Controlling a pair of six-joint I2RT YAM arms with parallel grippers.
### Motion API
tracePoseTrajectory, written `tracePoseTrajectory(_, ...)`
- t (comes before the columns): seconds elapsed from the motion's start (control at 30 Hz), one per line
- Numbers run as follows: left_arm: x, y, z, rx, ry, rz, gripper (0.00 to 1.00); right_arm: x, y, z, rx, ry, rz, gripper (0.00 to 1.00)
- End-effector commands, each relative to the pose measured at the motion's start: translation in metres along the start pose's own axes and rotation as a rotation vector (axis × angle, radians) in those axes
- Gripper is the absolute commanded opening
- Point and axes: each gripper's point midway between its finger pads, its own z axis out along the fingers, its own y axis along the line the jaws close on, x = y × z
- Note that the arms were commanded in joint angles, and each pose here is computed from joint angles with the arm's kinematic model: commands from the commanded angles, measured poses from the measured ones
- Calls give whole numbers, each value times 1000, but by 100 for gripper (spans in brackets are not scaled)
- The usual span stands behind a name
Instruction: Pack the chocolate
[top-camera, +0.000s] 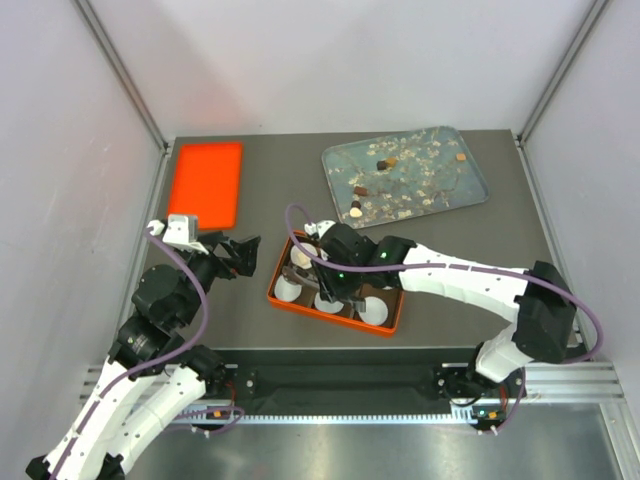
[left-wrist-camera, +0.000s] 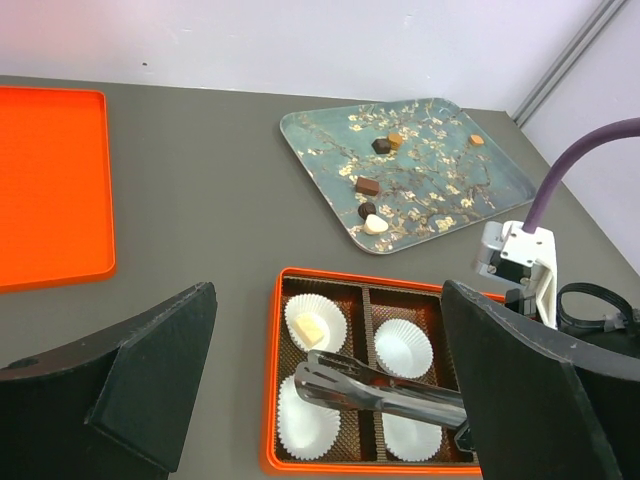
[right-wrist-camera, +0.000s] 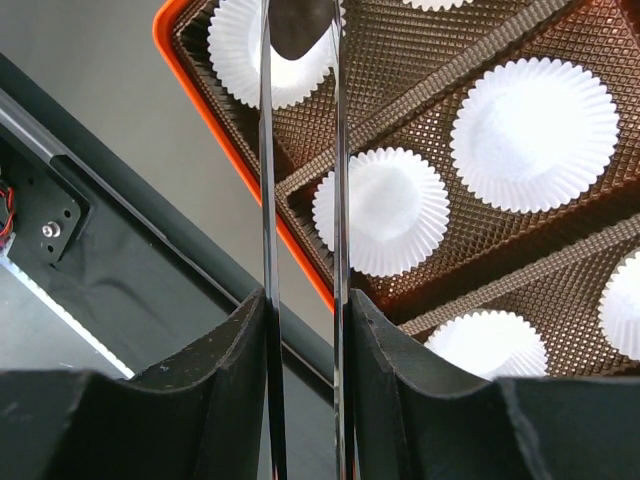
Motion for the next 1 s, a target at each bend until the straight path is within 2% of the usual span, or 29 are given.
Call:
tracePoseTrajectory(0.0, -14, -1, 1, 4, -64, -10, 99, -23, 24, -4, -53, -68, -5, 33)
tracePoseTrajectory(0.57, -14, -2, 1, 7, -64, -10, 99, -27, 27, -5, -36, -73, -21, 41)
tracePoseTrajectory(0.97, -14, -2, 1, 8, -65, -11, 99, -40, 25, -17, -10, -103, -34, 41)
